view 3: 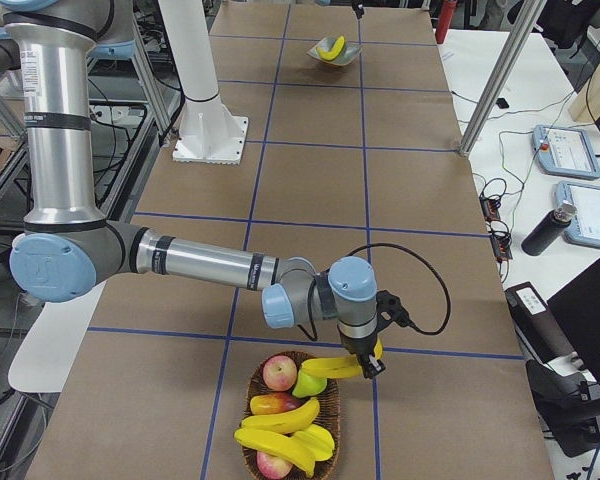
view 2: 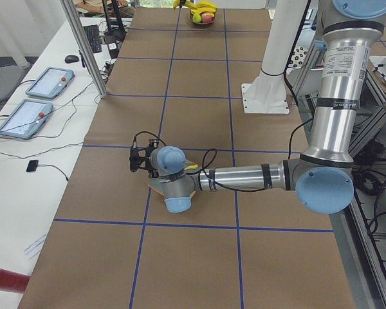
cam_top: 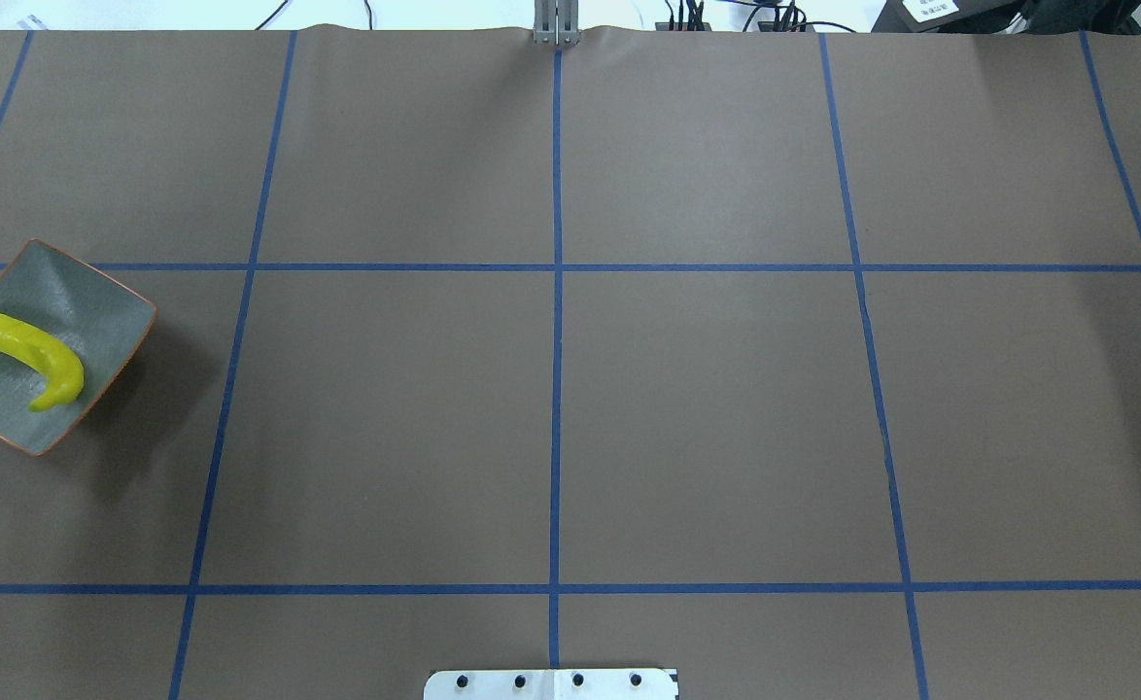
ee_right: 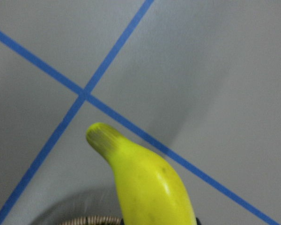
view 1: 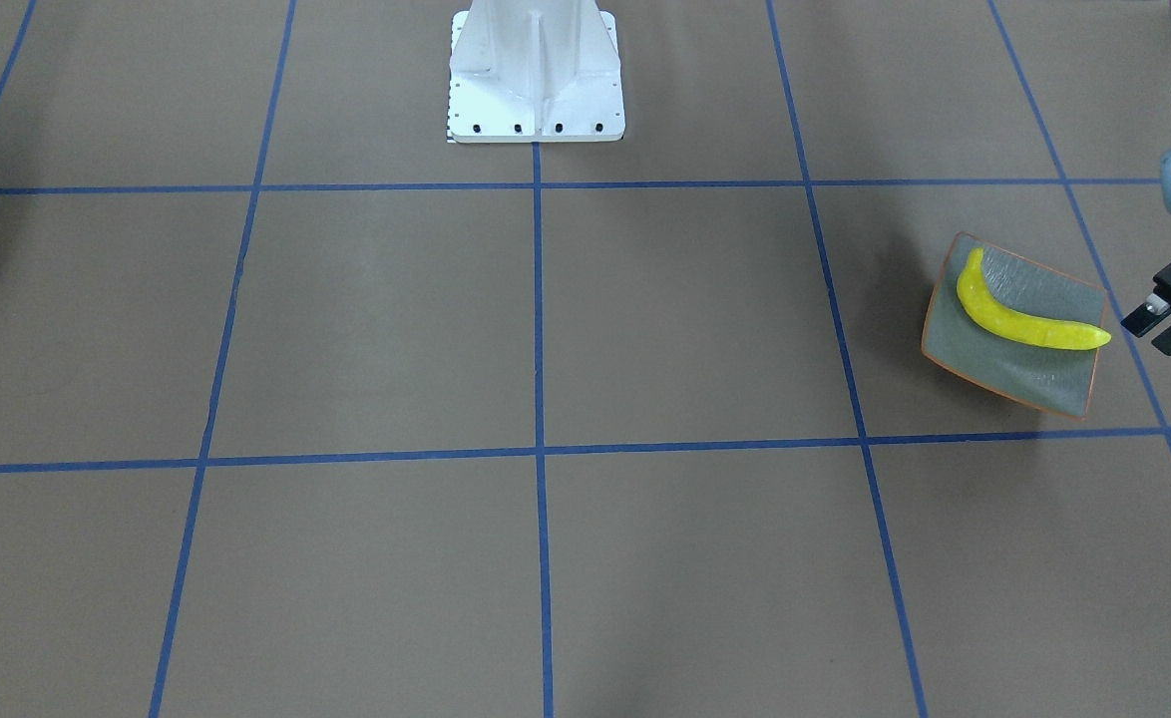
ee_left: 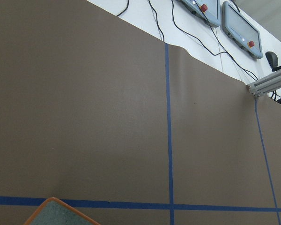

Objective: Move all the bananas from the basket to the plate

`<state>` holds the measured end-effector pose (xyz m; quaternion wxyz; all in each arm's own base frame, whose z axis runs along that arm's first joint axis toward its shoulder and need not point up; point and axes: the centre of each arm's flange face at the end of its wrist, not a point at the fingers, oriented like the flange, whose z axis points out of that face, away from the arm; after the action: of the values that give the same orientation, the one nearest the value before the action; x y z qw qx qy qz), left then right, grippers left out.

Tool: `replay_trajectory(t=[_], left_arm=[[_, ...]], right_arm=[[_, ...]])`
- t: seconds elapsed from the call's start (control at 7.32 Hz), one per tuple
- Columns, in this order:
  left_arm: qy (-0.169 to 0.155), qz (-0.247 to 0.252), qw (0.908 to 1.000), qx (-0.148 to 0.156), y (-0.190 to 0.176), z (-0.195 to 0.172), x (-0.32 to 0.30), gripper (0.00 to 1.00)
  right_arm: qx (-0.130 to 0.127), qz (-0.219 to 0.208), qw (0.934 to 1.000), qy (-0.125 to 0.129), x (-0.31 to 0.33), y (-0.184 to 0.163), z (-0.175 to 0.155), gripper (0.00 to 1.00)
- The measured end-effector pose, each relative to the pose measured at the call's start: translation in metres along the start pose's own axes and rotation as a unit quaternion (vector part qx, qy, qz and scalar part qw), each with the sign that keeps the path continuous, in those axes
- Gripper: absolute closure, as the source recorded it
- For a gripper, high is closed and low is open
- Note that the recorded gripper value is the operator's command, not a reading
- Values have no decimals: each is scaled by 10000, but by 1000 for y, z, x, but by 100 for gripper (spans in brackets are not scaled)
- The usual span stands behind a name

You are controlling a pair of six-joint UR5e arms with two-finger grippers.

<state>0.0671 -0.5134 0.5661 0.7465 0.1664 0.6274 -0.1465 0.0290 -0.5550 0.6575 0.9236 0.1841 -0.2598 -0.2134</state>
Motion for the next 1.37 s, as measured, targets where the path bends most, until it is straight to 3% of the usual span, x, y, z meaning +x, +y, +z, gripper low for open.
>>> replay_trajectory(t=[0.41, 0.68, 0.96, 1.37], left_arm=[[19, -6, 10000, -1, -2, 2, 5, 0], [59, 33, 10000, -1, -6, 4, 13, 0], [165, 154, 9997, 4, -13, 10, 30, 0], [541, 582, 9966, -198, -22, 48, 93, 0]], right_arm=[[435, 697, 9952, -528, -144, -180, 0, 100], [704, 1297, 9827, -1119, -296, -285, -23, 100], [996, 1776, 9666, -1556, -442, -349, -61, 100], [1504, 2501, 9362, -1957, -607, -404, -125, 100]])
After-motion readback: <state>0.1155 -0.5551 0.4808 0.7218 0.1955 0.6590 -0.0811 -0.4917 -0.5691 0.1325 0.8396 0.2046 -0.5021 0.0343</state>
